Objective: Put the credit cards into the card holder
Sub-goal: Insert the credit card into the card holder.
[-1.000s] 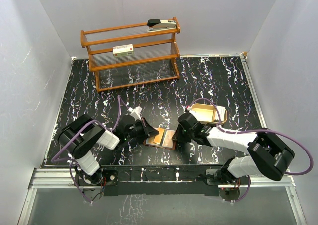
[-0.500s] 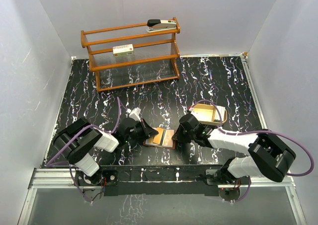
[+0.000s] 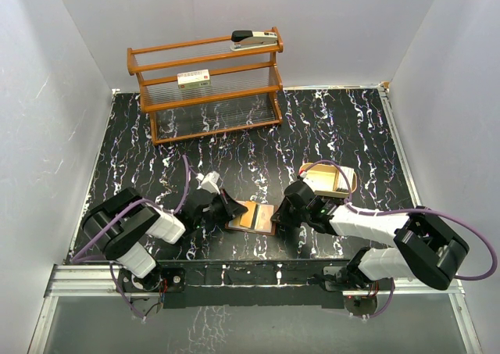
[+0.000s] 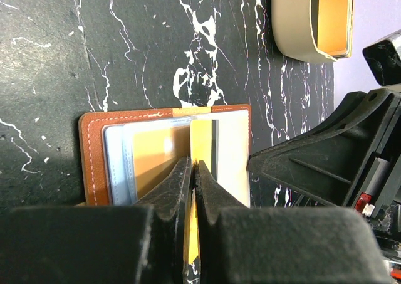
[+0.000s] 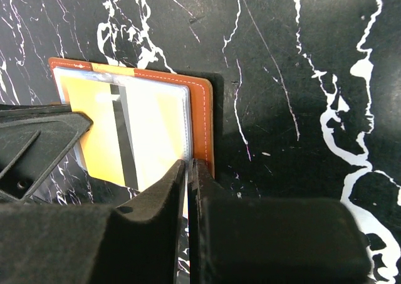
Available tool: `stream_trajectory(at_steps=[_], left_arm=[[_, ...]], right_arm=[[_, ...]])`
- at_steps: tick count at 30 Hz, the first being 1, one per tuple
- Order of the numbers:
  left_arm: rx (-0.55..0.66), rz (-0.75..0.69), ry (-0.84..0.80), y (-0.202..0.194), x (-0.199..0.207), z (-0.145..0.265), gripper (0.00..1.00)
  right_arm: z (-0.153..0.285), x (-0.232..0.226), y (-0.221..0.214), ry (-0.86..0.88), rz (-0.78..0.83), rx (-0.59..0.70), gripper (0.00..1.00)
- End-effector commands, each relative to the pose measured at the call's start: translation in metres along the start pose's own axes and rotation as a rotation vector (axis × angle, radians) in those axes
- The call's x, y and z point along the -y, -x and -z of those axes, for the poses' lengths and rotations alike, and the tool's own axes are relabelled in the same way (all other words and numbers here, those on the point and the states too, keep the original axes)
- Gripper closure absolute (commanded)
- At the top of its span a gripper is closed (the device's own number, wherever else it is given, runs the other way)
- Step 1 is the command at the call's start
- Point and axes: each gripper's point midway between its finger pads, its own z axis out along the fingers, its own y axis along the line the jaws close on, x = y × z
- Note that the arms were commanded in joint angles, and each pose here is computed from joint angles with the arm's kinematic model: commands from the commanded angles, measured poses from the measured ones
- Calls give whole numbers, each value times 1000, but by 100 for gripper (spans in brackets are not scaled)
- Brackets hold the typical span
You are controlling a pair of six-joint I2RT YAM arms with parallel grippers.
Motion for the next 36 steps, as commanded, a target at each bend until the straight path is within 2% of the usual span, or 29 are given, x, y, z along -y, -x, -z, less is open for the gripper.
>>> stream_trajectory(at_steps=[1,21,36], left_arm=[[54,-63,55,7,-14,7,100],[31,-31,13,-4,-7,-1,100],[-48,-132,66,-14,-9,19,100]], right_arm=[[2,5,-9,-6,2,-26,96],[3,5,-8,-2,-10,-16,96],[1,5,-2,-22,14,5,96]])
